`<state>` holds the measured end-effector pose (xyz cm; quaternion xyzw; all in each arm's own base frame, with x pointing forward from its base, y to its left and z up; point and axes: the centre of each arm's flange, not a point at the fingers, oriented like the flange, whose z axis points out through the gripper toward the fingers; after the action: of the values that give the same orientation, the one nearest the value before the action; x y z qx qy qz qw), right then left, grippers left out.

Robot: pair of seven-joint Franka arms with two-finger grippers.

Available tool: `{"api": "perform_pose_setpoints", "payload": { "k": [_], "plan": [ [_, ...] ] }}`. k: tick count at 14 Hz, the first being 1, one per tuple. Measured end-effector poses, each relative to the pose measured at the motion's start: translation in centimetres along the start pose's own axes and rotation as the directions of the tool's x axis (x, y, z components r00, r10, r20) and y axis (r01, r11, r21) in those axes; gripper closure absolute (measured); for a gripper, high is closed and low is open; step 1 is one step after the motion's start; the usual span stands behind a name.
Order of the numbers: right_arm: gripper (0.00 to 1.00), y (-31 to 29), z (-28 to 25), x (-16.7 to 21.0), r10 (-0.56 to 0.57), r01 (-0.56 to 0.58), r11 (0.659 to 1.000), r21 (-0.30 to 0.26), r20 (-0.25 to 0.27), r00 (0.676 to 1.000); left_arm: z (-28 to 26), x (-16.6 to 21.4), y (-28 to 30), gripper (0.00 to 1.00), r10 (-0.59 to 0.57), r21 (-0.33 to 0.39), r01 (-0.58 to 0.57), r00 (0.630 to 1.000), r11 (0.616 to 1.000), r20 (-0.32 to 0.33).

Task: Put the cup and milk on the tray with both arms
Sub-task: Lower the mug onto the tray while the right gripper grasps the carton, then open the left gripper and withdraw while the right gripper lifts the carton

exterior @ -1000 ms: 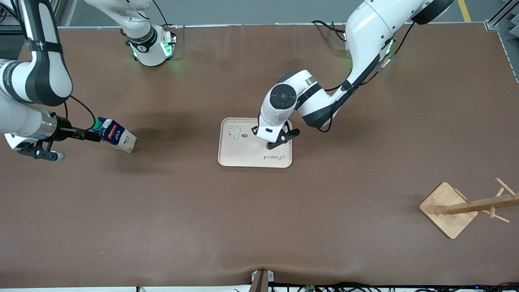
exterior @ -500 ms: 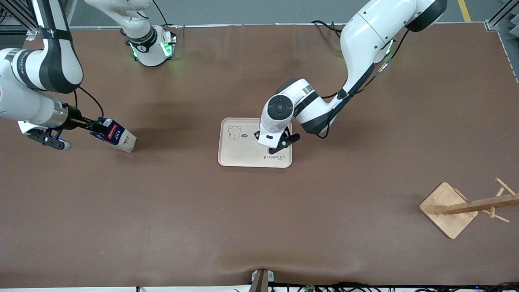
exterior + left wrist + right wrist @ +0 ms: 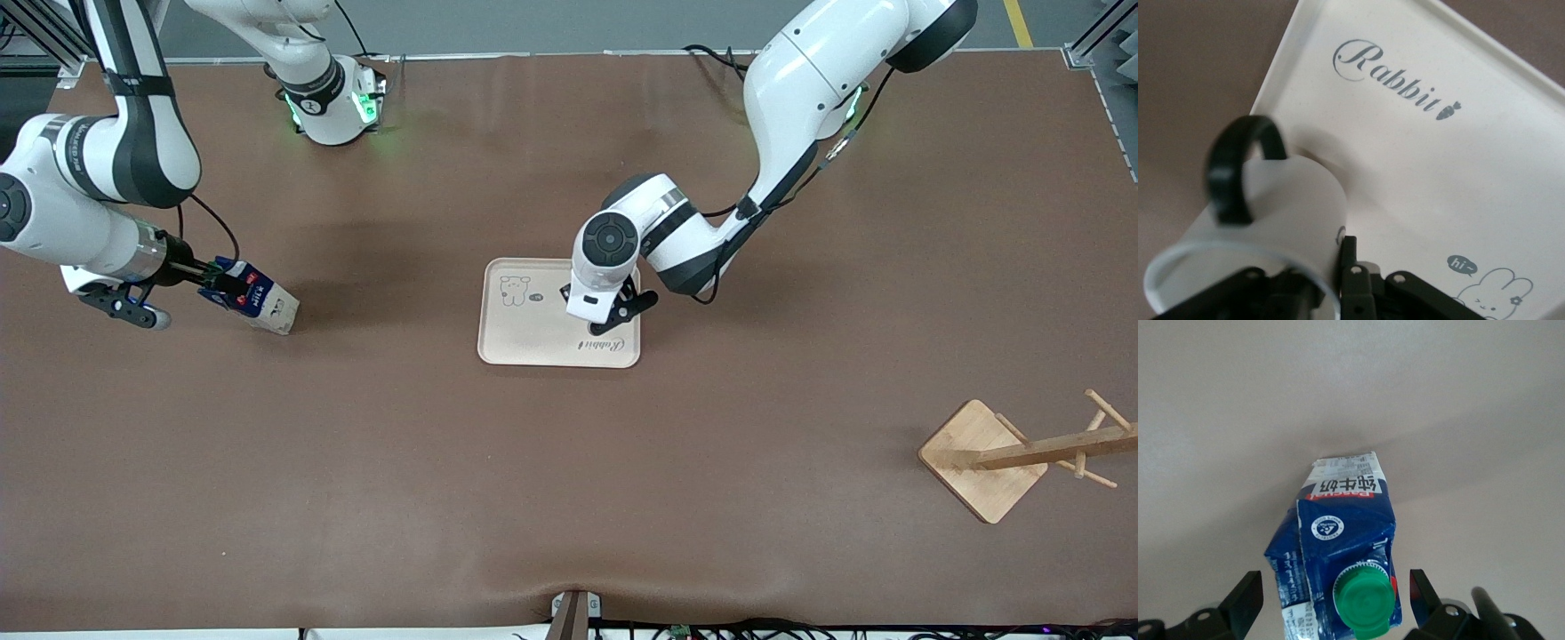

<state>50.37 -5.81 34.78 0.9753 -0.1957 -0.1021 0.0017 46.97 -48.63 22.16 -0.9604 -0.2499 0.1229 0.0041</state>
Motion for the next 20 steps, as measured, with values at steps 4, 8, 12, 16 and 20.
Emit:
{"api": "perform_pose_setpoints", "payload": {
  "k": [4, 8, 12, 16, 20],
  "plan": [
    [0.38, 0.1, 0.7, -0.2, 0.001, -0.001, 1.000, -0.002, 0.007, 1.000, -0.1, 0.3, 0.2, 0.48, -0.004, 0.006, 0.004, 1.000, 1.000, 0.002],
    [0.42, -0.3, -1.2, -0.3, -0.007, 0.007, 1.000, -0.013, 0.041, 0.999, -6.7, 2.8, 1.0, 0.07, 0.011, 0.021, -0.011, 1.000, 1.000, -0.012],
    [0.42, -4.7, -10.4, -0.8, -0.084, 0.085, 0.996, -0.027, 0.041, 0.996, -16.7, 7.5, -2.3, 0.00, 0.137, 0.011, -0.137, 0.989, 0.991, -0.062],
    [0.42, -11.2, -12.0, -1.3, -0.189, 0.189, 0.981, -0.035, 0.017, 0.982, -26.2, 10.9, -8.4, 0.00, 0.236, 0.026, -0.235, 0.963, 0.972, -0.127],
    [0.43, -21.6, -10.9, -3.8, -0.188, 0.188, 0.982, -0.001, 0.033, 0.982, -32.4, 14.7, -15.4, 0.00, 0.282, 0.061, -0.275, 0.948, 0.959, -0.151]
  ]
}}
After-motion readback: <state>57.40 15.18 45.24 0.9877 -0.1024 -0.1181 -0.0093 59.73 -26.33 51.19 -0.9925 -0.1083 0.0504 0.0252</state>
